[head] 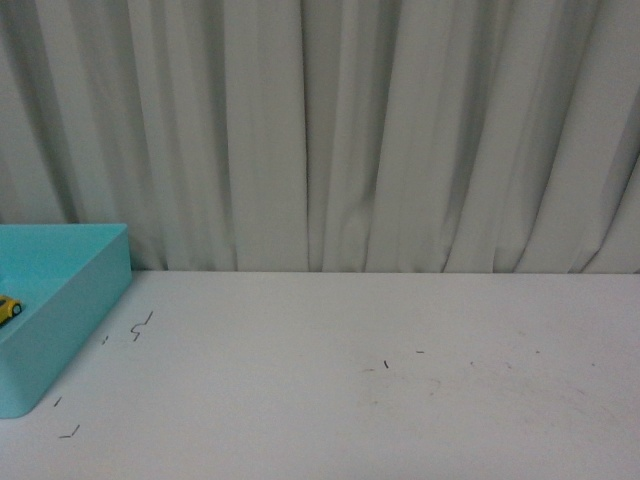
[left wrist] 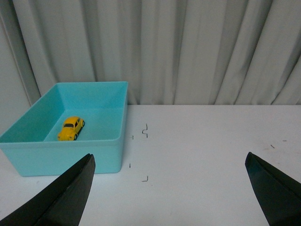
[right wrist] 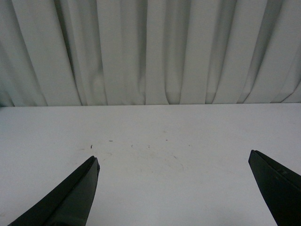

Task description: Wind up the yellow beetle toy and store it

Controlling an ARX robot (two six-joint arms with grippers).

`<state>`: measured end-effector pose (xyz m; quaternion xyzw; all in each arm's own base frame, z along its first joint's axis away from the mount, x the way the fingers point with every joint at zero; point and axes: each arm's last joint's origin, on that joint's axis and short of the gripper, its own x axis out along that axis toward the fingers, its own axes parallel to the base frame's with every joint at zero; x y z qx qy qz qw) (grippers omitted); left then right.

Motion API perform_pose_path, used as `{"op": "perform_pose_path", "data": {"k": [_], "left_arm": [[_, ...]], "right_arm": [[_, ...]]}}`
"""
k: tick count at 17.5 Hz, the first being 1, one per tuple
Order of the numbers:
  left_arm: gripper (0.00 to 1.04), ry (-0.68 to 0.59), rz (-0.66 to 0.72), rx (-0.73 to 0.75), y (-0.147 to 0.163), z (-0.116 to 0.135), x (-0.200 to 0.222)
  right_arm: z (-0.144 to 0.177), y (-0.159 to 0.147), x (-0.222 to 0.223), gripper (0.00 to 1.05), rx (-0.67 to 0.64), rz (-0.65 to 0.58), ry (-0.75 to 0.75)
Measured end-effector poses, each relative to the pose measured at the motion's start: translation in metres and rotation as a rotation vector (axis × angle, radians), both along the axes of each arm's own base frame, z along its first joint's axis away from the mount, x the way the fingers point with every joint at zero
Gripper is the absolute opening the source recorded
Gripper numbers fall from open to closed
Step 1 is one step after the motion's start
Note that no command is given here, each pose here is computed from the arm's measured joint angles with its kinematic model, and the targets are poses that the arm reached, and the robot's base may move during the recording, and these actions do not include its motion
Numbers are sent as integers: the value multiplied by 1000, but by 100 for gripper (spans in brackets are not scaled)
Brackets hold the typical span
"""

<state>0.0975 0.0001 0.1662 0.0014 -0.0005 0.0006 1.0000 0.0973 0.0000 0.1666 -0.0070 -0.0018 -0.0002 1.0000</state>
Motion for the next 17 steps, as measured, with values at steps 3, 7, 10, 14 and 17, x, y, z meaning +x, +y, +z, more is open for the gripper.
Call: {"op": "perform_pose_path", "data": {"k": [3, 7, 10, 14, 17], "left_arm": [[98, 0, 0, 0, 0, 0, 0], [98, 0, 0, 0, 0, 0, 0], [98, 0, 0, 0, 0, 0, 0], [98, 0, 0, 0, 0, 0, 0], [98, 0, 0, 0, 0, 0, 0]], "right_arm": [[0, 0, 0, 98, 0, 0, 0], [0, 0, 0, 98, 0, 0, 0], [0, 0, 0, 98, 0, 0, 0], [0, 0, 0, 98, 0, 0, 0], [0, 0, 0, 98, 0, 0, 0]]}}
